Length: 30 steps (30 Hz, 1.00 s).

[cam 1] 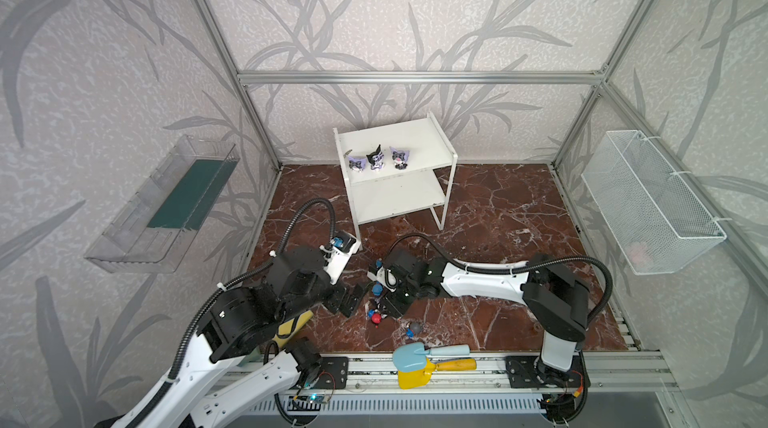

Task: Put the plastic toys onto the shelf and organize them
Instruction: 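Grasp the purple-bowed figure from the floor pile with the right gripper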

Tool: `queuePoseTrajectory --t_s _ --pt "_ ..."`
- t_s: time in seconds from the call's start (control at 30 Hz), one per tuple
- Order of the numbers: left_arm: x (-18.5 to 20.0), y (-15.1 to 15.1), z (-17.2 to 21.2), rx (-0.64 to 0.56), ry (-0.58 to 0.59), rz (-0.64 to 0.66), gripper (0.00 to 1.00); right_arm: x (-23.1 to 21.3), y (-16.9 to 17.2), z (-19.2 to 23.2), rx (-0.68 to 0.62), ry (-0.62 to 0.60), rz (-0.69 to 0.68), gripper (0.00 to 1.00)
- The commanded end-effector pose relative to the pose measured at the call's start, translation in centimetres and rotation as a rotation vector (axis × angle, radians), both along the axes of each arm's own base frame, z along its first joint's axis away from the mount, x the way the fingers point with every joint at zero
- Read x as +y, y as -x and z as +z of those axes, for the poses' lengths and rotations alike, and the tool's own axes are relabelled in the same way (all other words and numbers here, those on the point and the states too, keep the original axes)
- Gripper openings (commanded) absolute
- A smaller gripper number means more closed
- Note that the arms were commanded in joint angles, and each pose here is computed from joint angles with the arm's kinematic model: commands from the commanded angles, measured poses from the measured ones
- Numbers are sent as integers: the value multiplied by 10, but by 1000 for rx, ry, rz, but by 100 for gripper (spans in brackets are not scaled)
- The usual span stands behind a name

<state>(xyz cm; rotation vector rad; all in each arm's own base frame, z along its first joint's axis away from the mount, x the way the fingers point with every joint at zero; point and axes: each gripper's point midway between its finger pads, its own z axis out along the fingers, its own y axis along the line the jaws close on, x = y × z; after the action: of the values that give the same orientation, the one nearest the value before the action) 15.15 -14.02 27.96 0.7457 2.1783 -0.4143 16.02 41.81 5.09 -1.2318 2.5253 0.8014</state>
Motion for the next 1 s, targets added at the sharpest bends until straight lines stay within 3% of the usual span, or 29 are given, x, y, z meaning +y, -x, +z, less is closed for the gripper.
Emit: queuePoseTrajectory --t_s 0.0,0.7,0.97 --pt "-5 10 -9 65 -11 -49 99 2 -3 2 37 10 -18 49" --pt "-11 0 -9 -7 21 -56 99 -6 -15 -30 17 125 -73 44" --pt "-13 -3 -11 -14 15 -57 99 -4 -24 -23 -34 129 -73 30"
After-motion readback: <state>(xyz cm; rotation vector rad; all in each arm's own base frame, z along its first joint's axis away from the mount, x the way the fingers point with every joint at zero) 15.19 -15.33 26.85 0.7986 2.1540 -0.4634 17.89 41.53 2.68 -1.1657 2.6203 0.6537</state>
